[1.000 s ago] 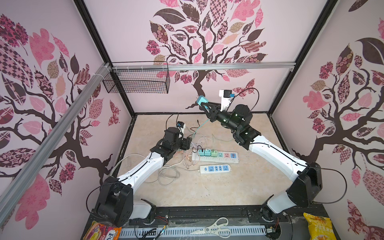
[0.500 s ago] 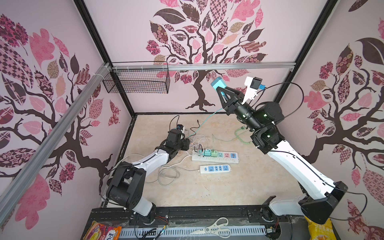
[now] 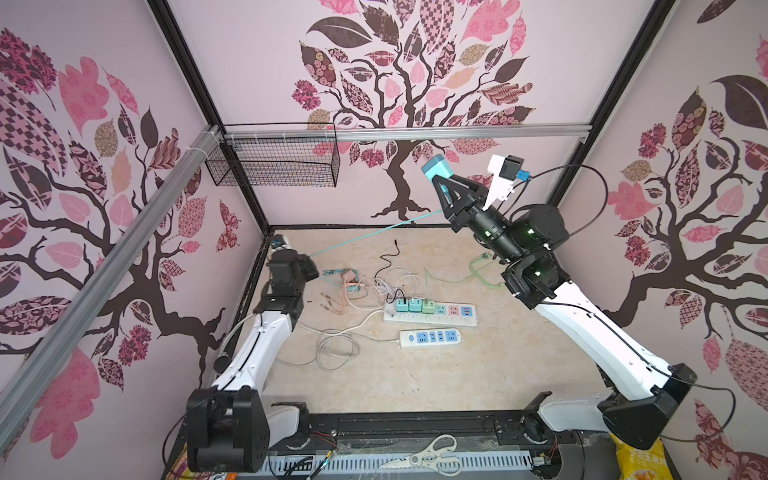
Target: Insert the plug
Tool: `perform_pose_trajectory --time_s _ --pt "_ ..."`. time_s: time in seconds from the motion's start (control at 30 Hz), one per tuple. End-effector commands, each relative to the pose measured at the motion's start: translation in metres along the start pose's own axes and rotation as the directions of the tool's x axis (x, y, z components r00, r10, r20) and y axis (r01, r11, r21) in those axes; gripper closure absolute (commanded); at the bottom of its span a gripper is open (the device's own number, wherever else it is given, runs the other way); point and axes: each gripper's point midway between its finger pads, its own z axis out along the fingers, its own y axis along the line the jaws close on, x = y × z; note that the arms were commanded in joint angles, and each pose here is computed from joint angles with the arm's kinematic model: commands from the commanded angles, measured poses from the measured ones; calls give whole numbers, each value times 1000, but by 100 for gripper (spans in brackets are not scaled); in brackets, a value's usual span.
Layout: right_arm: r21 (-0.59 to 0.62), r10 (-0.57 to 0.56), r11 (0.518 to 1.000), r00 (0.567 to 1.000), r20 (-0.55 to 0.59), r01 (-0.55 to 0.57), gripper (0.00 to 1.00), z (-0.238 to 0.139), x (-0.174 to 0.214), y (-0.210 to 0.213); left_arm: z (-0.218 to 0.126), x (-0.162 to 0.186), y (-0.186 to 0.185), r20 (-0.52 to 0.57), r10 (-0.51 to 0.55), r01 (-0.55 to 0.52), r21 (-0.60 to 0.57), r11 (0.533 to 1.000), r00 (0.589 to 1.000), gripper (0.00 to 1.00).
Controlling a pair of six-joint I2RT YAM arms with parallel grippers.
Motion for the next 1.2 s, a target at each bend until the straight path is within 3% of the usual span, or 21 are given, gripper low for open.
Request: perform_pose_trajectory --time_s 0.0,0.1,0.2,0.3,0.37,0.47,0.73,0.83,1.0,1.1,1.17 --pt "22 6 1000 1000 24 -6 100 6 -3 -8 -10 8 25 -47 -30 26 -82 996 998 74" --pt "79 -5 997 1000 13 4 100 8 7 -21 -9 13 10 -127 -13 11 -20 1000 992 83" --pt "137 -41 990 999 11 39 100 7 8 -34 -9 7 -4 -159 -12 17 30 999 987 100" --pt "174 -65 982 998 -17 67 100 8 11 -47 -28 -24 -38 -131 54 -39 116 992 990 100" --pt "198 -66 978 997 -32 72 100 6 15 -59 -56 -59 -68 -51 169 -160 141 977 984 100" --pt "210 -71 974 995 -65 83 100 3 23 -70 -99 -114 -101 95 237 -250 170 953 967 100" --pt "213 -78 972 992 -95 96 100 -2 33 -74 -166 -208 -143 278 217 -298 295 908 936 100" --pt "204 -75 974 992 -98 93 100 -4 35 -73 -182 -223 -159 314 172 -288 376 881 934 100" --pt "207 -67 974 991 -118 90 100 -6 43 -76 -178 -231 -165 316 159 -278 380 882 935 100" --pt "227 -67 969 989 -135 97 100 -9 48 -82 -201 -237 -194 292 115 -264 544 796 950 100" --pt "236 -65 967 987 -145 99 100 -11 50 -86 -238 -249 -219 309 65 -270 687 674 949 100"
